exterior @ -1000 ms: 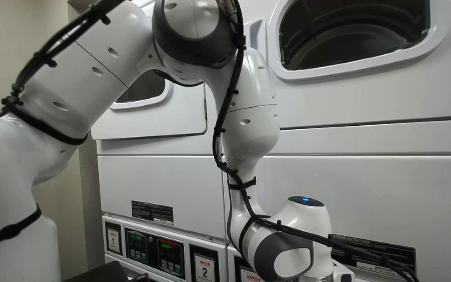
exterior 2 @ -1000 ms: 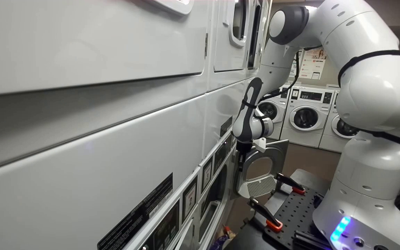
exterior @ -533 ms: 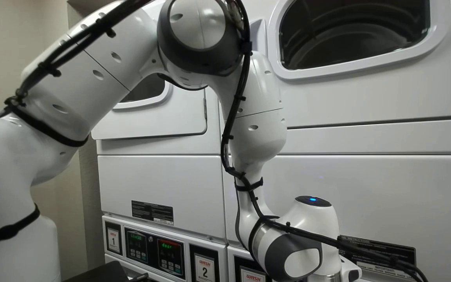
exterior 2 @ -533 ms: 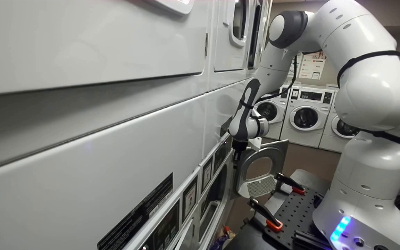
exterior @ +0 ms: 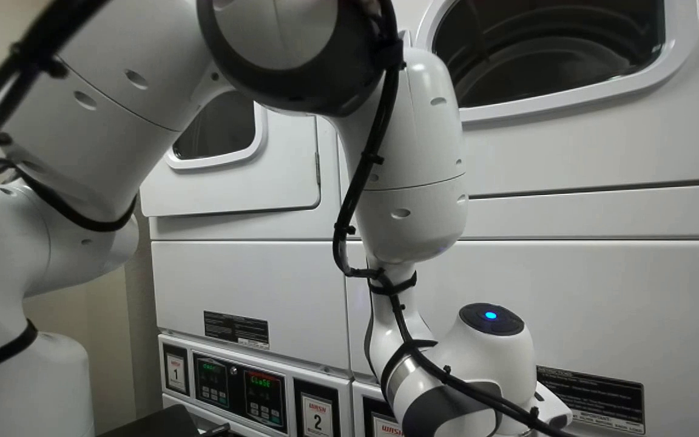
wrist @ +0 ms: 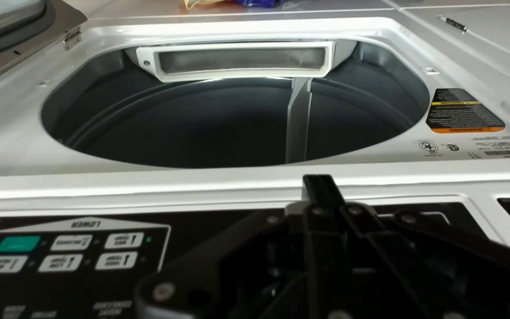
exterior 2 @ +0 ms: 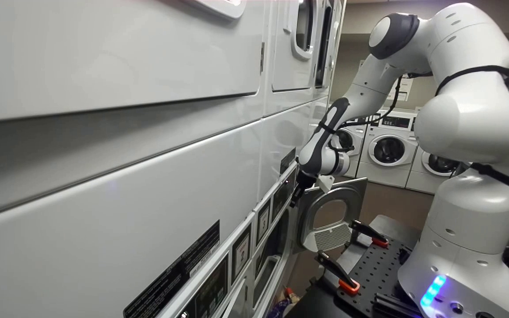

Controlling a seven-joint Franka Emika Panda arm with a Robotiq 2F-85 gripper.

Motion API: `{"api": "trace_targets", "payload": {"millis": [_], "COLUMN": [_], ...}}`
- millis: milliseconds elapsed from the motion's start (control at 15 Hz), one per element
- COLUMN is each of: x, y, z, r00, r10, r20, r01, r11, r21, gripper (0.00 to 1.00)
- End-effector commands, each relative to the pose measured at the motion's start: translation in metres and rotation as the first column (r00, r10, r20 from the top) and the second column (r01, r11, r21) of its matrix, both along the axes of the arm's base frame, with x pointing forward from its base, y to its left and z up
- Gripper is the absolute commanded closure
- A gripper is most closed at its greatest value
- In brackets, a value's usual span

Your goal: Turn on the washing machine

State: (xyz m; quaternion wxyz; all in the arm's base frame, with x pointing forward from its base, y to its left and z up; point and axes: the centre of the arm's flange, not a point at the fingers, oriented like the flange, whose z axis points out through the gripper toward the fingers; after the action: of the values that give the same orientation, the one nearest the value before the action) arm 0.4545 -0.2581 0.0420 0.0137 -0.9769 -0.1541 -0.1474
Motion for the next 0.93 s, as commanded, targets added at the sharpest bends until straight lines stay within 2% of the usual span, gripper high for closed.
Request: {"api": "trace_targets", "payload": {"millis": [0, 333, 600, 867], "x": [-0.032, -0.057, -0.056, -0.042], "y": [-0.007, -0.007, -0.01, -0.007], "z": [-0.002, -0.011, -0.014, -0.021], "r00": [0.997, 0.995, 0.997, 0.997], "r10": [0.028, 0.062, 0.061, 0.075], "r20": [0.067, 0.073, 0.045, -0.011], "r01": [-0.03, -0.067, -0.064, -0.075], "r11": [0.999, 0.995, 0.996, 0.997], "r21": [0.04, 0.074, 0.057, 0.018], "gripper": [1.0, 1.0, 1.0, 1.0]}}
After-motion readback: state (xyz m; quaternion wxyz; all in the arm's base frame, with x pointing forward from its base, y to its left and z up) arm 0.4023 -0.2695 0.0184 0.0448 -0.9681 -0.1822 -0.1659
